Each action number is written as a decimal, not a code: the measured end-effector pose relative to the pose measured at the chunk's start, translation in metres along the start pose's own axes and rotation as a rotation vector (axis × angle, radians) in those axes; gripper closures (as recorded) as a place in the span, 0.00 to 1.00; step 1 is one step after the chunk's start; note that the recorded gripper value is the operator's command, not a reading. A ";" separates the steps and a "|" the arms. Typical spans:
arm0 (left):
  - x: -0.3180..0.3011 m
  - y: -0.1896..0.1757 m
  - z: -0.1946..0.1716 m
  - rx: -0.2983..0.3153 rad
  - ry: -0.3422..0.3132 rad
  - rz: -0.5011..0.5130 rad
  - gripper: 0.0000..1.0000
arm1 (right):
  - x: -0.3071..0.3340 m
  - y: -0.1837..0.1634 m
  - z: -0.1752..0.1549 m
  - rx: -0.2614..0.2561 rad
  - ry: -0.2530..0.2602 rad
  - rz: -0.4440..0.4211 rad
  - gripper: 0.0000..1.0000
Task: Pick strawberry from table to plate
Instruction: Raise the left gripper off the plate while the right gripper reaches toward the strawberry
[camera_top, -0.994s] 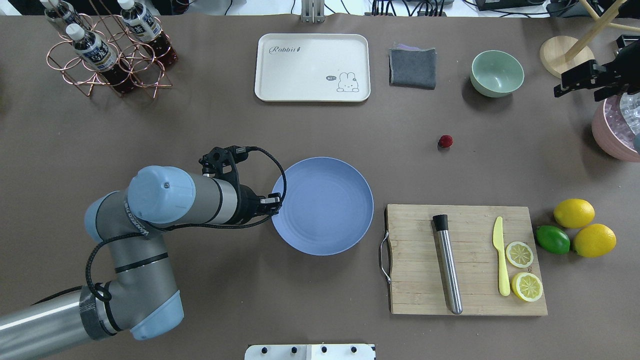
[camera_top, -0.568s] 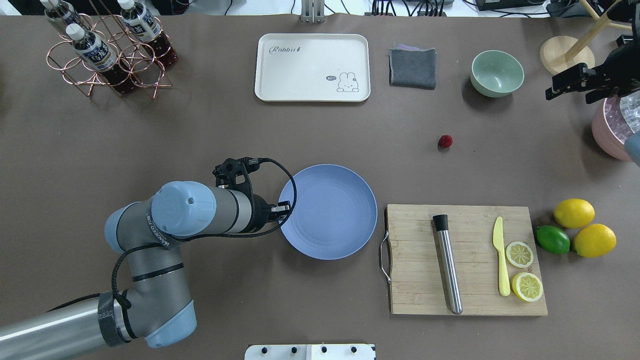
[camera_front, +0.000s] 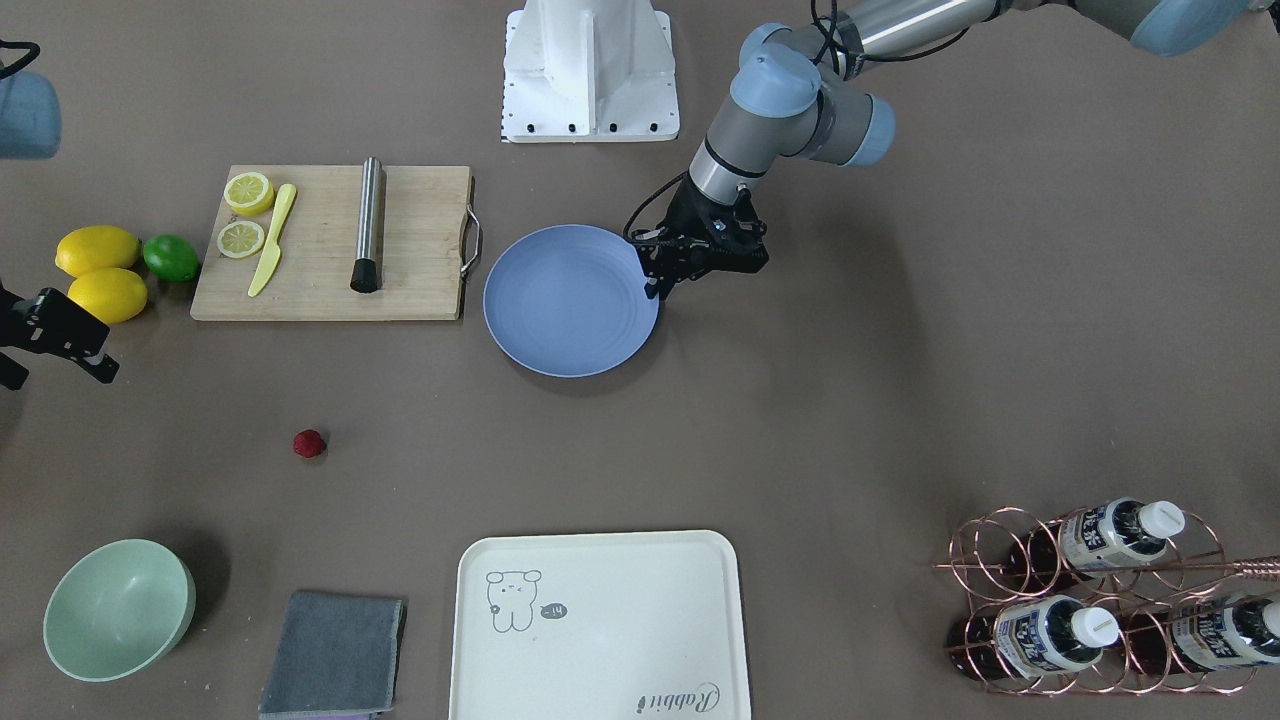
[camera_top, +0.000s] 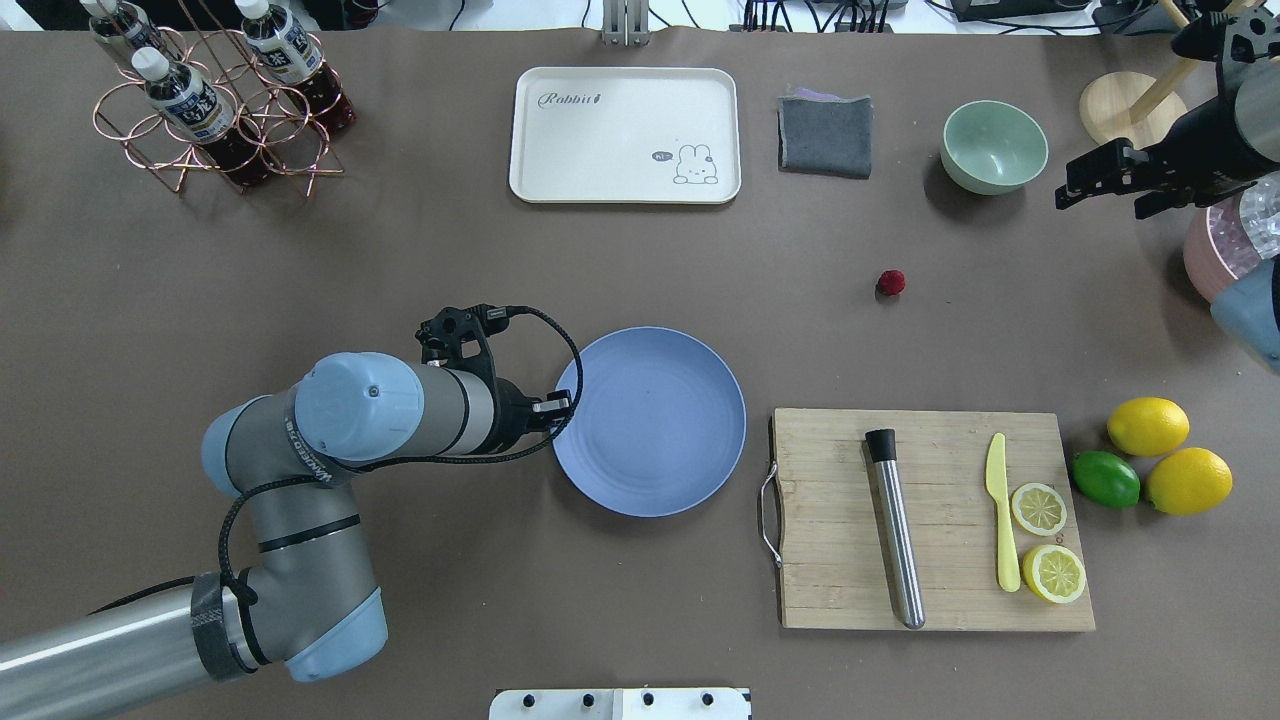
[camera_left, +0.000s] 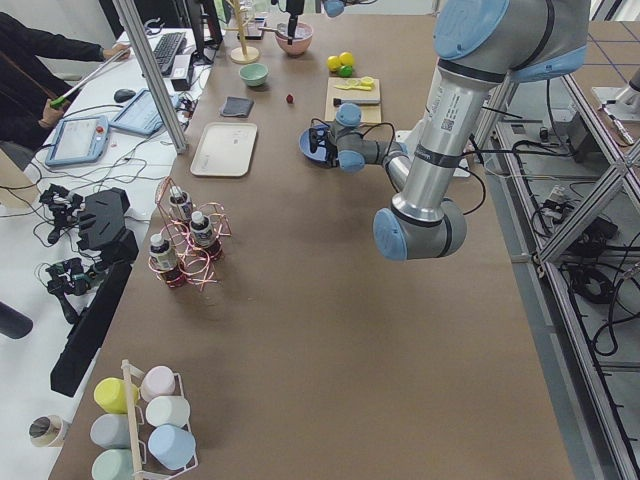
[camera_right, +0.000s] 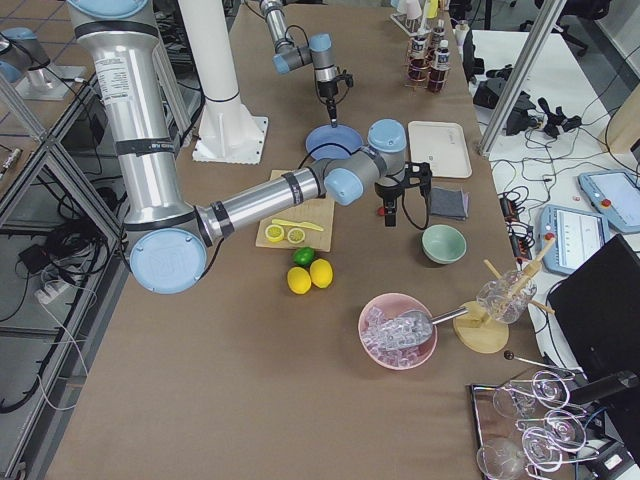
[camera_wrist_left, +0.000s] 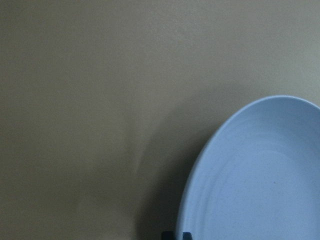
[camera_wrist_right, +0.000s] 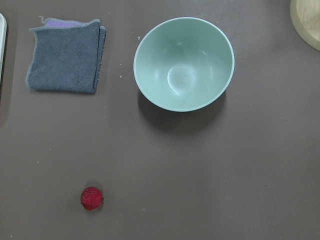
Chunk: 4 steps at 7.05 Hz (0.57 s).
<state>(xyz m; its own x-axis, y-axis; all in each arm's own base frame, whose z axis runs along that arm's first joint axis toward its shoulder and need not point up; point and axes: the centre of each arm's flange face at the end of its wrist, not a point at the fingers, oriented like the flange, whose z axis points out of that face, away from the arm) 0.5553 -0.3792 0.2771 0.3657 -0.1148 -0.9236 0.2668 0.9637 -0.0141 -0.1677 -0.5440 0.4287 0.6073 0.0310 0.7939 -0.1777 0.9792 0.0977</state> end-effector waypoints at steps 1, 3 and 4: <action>-0.001 -0.011 -0.005 0.014 0.002 -0.005 0.02 | -0.004 0.003 0.005 -0.002 0.003 0.001 0.00; -0.006 -0.055 -0.026 0.042 0.008 -0.027 0.02 | -0.015 0.010 0.020 -0.008 0.022 -0.017 0.00; -0.012 -0.083 -0.041 0.056 0.010 -0.024 0.02 | -0.022 0.014 0.029 -0.012 0.031 -0.029 0.00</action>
<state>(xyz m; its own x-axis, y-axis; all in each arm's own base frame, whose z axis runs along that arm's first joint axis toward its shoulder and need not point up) 0.4921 -0.4476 0.2739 0.3494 -0.1350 -0.9272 0.3247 0.9457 -0.0153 -0.2062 -0.5366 0.4301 0.6361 0.0087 0.7716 -0.1508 0.9821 0.1133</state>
